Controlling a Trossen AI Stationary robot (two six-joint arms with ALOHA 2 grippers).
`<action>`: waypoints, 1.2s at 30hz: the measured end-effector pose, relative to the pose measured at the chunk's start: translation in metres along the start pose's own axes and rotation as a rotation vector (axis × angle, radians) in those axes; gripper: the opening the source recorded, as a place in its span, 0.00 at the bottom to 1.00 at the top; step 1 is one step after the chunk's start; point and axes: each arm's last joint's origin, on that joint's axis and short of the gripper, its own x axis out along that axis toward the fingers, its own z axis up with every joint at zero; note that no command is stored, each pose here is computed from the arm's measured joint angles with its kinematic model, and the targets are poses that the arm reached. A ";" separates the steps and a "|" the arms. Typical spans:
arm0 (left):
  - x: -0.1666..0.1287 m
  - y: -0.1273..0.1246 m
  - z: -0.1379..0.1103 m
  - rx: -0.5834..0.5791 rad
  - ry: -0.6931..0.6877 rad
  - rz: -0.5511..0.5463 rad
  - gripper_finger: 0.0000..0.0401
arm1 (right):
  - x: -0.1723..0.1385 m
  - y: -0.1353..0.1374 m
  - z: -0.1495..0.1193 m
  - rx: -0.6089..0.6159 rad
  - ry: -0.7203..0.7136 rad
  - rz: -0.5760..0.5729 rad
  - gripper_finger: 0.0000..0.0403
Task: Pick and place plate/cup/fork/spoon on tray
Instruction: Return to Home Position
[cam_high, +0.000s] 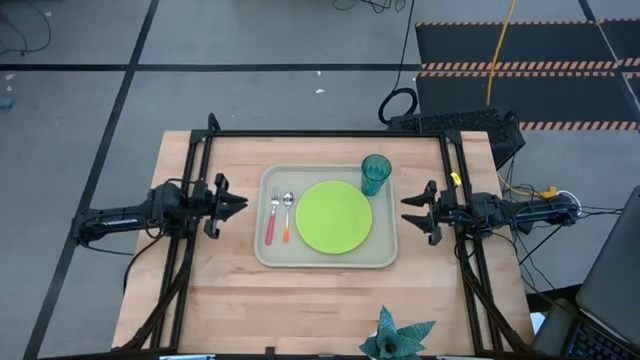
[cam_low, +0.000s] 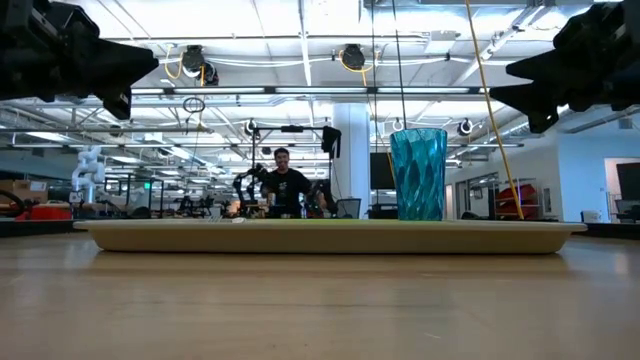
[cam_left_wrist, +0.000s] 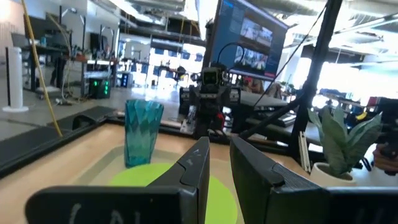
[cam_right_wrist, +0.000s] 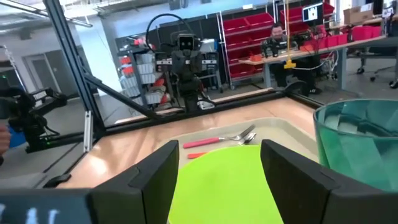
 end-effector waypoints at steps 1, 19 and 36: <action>0.000 0.000 -0.001 -0.006 0.008 0.002 0.17 | 0.000 0.000 0.000 0.000 -0.001 -0.002 0.54; 0.000 -0.002 -0.007 0.030 0.049 0.140 0.17 | 0.000 0.000 -0.001 0.004 0.013 -0.002 0.54; -0.001 0.000 -0.013 0.040 0.100 0.187 0.02 | 0.002 0.000 -0.004 -0.002 0.038 -0.008 0.48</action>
